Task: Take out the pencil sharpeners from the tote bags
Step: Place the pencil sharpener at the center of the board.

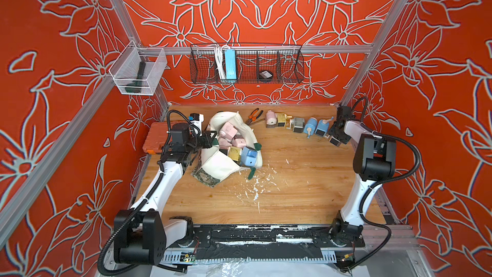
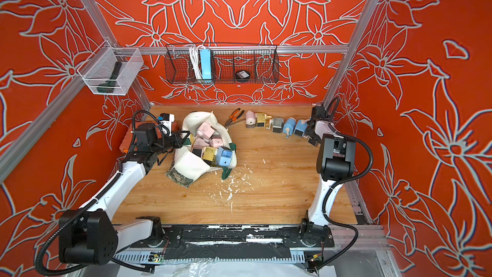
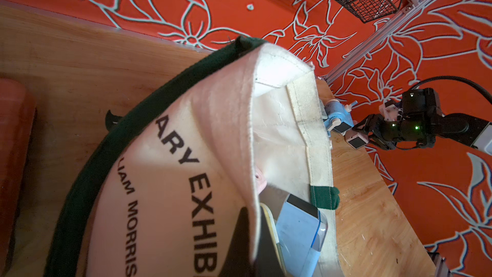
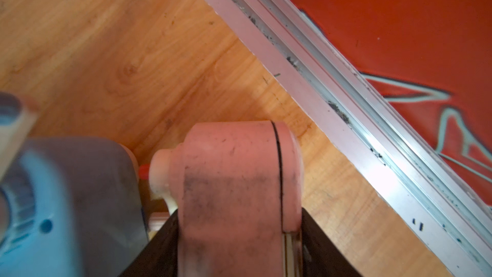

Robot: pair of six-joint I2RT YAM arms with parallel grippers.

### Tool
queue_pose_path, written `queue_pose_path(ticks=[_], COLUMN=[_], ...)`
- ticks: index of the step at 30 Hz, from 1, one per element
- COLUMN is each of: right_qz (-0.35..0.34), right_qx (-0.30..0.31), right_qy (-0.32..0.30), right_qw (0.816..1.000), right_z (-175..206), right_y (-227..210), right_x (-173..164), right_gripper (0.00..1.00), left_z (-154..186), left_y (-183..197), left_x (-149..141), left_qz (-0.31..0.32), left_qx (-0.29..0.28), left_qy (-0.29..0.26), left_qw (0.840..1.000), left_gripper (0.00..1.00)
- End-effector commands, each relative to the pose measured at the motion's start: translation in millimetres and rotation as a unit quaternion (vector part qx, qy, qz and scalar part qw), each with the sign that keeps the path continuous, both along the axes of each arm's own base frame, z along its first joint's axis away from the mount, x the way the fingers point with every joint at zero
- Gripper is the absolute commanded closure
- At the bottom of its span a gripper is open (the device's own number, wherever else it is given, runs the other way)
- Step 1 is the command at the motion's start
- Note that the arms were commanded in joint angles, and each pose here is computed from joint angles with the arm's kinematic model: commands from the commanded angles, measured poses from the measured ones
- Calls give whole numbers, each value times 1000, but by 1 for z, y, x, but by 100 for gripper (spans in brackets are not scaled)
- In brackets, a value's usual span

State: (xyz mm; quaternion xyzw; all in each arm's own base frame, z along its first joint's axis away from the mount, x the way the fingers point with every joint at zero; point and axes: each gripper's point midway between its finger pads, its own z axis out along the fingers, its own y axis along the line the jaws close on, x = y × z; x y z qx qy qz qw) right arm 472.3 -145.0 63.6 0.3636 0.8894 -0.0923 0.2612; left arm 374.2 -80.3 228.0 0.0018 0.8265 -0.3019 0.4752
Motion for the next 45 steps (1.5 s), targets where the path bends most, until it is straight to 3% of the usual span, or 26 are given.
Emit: queue_pose_path(ticks=[1, 10, 20, 27, 32, 35, 39, 45], right_qz=[22, -13, -12, 95, 209, 250, 267, 274], right_qx=[12, -3, 7, 29, 39, 85, 120, 112], right_qy=[17, 2, -47, -141, -214, -254, -248, -238], right_qw=[1000, 1000, 999, 985, 953, 930, 923, 925], right_z=[-8, 19, 76, 131, 161, 168, 165, 167], right_y=[11, 8, 24, 86, 147, 173, 186, 184], right_x=[1, -15, -53, -109, -162, -184, -202, -220], right_gripper=[46, 27, 26, 30, 33, 35, 36, 37], left_z=[11, 6, 10, 14, 16, 18, 16, 13], left_y=[-9, -9, -10, -9, -11, -11, -11, -11], left_x=[2, 3, 2, 0, -1, -1, -2, -1], left_qz=[-20, -19, -21, -19, -22, -21, -21, -18], left_qx=[-2, -2, -6, -4, -6, -6, -7, -5], left_qy=[-14, -7, -12, -19, -22, -24, -25, -22], left_qw=[1000, 1000, 1000, 1000, 1000, 999, 999, 1000], left_gripper=[100, 100, 100, 100, 100, 100, 100, 100])
